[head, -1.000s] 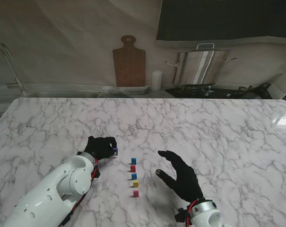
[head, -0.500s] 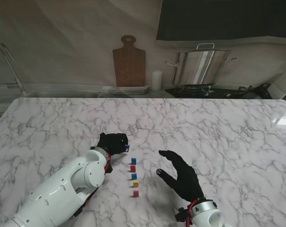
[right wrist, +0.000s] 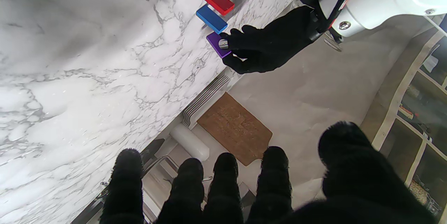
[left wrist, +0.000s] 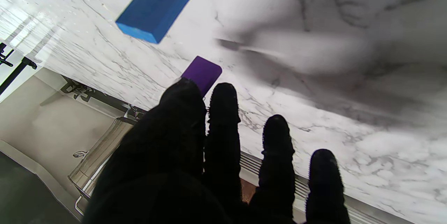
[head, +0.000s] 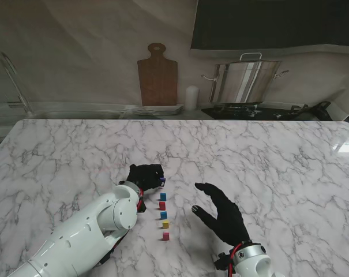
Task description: Arrange dominoes in a row
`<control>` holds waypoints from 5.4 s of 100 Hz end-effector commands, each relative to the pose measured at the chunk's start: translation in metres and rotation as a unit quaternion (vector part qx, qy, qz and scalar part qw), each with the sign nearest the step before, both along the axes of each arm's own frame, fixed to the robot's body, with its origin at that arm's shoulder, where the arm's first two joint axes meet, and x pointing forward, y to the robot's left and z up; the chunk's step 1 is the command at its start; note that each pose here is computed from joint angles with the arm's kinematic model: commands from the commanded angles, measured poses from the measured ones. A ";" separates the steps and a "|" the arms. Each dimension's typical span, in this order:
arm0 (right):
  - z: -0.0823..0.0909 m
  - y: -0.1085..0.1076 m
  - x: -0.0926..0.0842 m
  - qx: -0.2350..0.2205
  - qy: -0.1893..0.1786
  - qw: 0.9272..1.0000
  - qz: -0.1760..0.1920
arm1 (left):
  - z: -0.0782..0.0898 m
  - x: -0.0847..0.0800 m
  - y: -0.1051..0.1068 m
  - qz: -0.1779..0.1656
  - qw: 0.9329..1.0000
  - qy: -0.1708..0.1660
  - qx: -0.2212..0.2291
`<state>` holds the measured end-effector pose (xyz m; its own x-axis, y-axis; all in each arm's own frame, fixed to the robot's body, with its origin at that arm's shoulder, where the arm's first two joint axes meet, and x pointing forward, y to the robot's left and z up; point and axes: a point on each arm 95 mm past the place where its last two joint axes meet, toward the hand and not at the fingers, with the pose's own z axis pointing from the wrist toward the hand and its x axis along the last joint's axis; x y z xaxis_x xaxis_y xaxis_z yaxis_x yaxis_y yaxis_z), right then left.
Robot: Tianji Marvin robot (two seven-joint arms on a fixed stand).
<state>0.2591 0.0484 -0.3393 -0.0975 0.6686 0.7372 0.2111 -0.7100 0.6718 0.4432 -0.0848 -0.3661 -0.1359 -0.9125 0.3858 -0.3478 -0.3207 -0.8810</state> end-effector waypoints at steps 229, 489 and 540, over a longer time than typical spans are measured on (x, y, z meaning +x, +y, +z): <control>-0.001 0.001 -0.002 -0.001 0.004 1.000 -0.001 | -0.017 -0.006 0.000 -0.009 1.000 0.021 -0.002; -0.001 0.001 -0.002 -0.001 0.004 1.000 -0.001 | -0.017 -0.010 0.000 -0.034 0.999 0.016 0.025; -0.001 0.000 -0.002 -0.001 0.004 1.000 -0.001 | -0.018 -0.009 0.000 -0.036 0.999 0.005 0.033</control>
